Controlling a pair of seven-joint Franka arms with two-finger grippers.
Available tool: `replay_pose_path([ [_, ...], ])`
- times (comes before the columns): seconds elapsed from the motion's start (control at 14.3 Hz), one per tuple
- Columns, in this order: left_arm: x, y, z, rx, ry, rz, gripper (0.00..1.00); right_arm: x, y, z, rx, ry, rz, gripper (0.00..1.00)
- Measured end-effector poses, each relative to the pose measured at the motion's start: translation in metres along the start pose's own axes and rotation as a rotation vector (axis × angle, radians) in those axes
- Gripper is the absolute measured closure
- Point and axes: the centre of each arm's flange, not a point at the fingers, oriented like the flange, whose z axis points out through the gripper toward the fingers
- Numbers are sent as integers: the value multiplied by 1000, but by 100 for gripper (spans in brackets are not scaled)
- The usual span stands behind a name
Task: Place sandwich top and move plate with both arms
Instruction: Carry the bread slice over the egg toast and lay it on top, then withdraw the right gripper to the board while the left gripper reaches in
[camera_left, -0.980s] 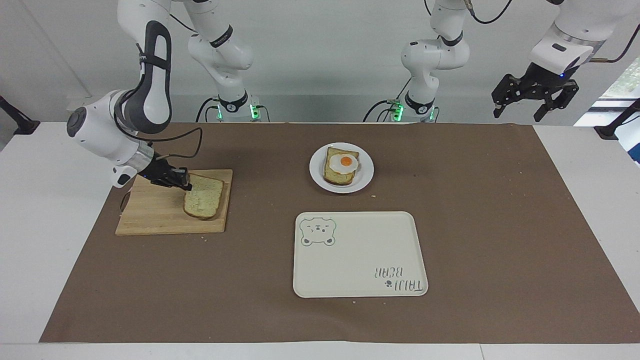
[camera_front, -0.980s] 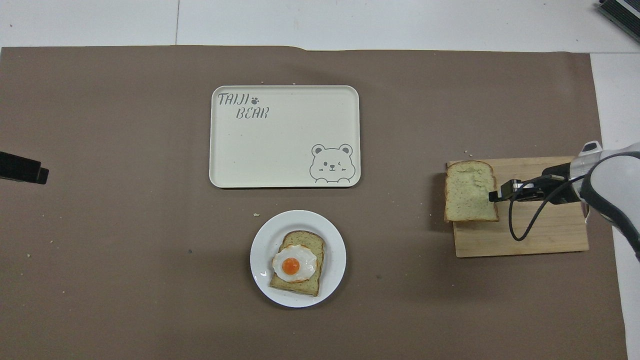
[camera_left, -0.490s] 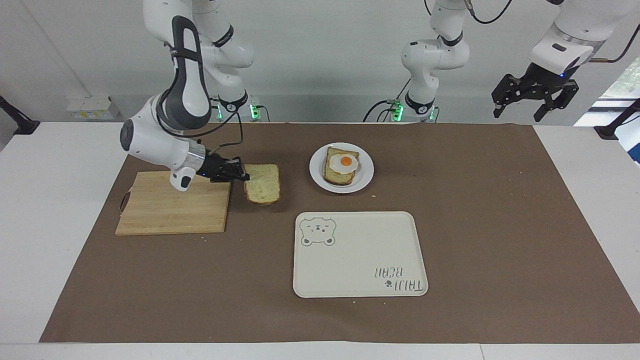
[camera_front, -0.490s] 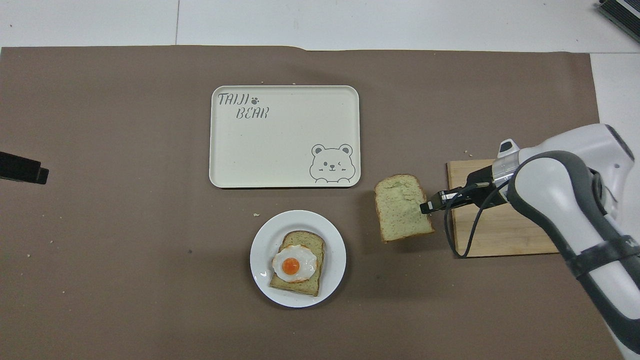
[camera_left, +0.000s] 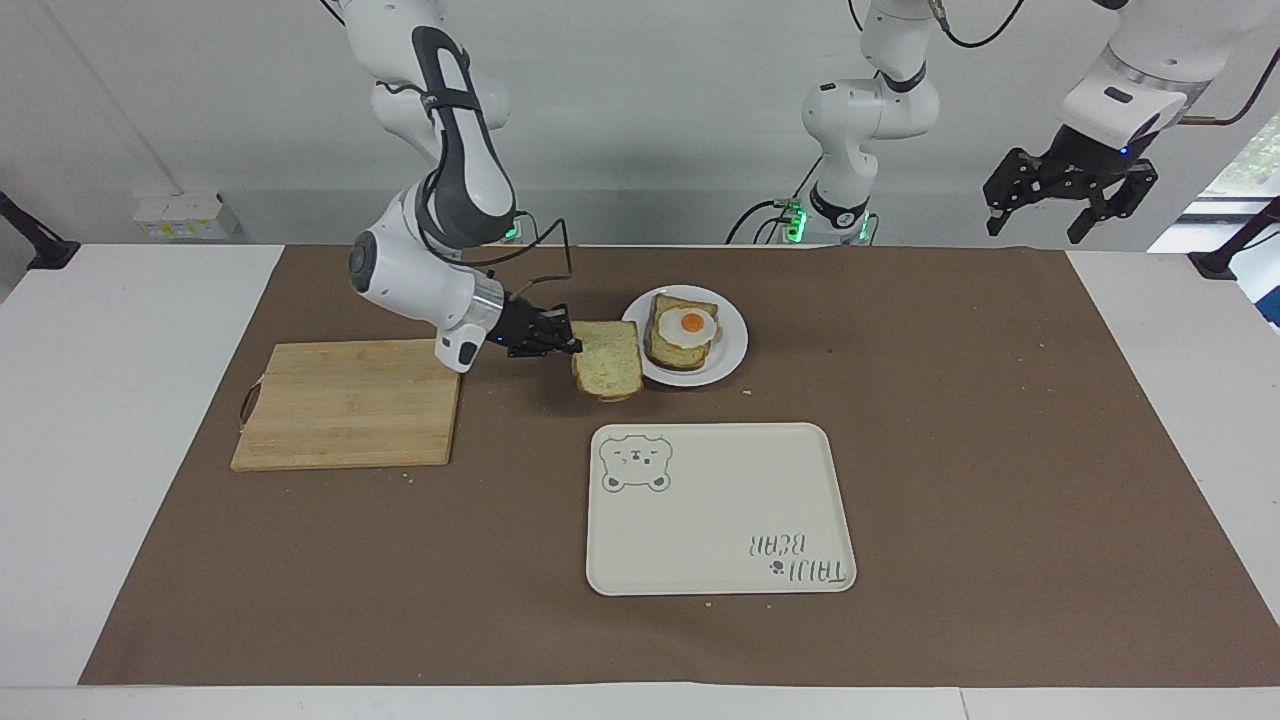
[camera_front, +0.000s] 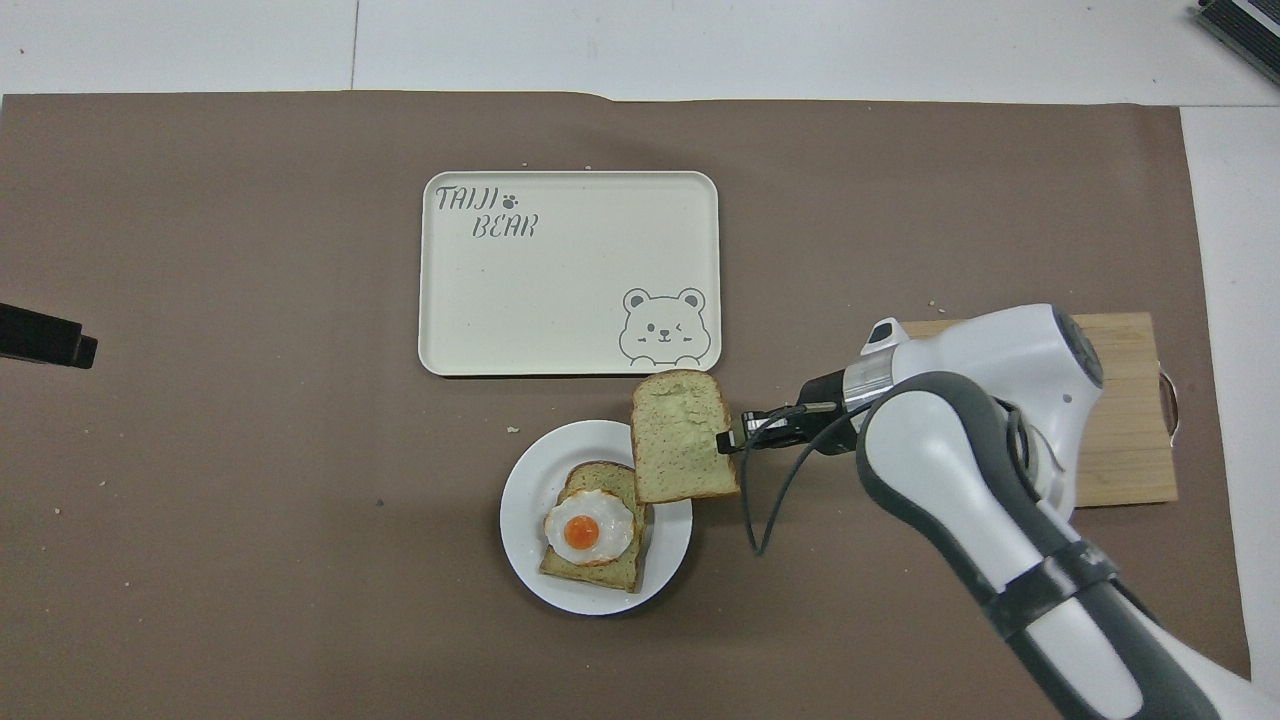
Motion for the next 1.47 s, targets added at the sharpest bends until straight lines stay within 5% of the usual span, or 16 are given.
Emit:
replay_pose_path([
  [0.35,0,0,0,0,0,0,0,-46,-63,72,-21,63,115,94],
  [0.77,0,0,0,0,0,0,0,-73,-42,106,-38,73,194,94],
  [1.26,0,0,0,0,0,0,0,-61,-32,36,35,51,286,22],
  [1.47,0,0,0,0,0,0,0,-49,-10,-29,-27,-3,240,0],
])
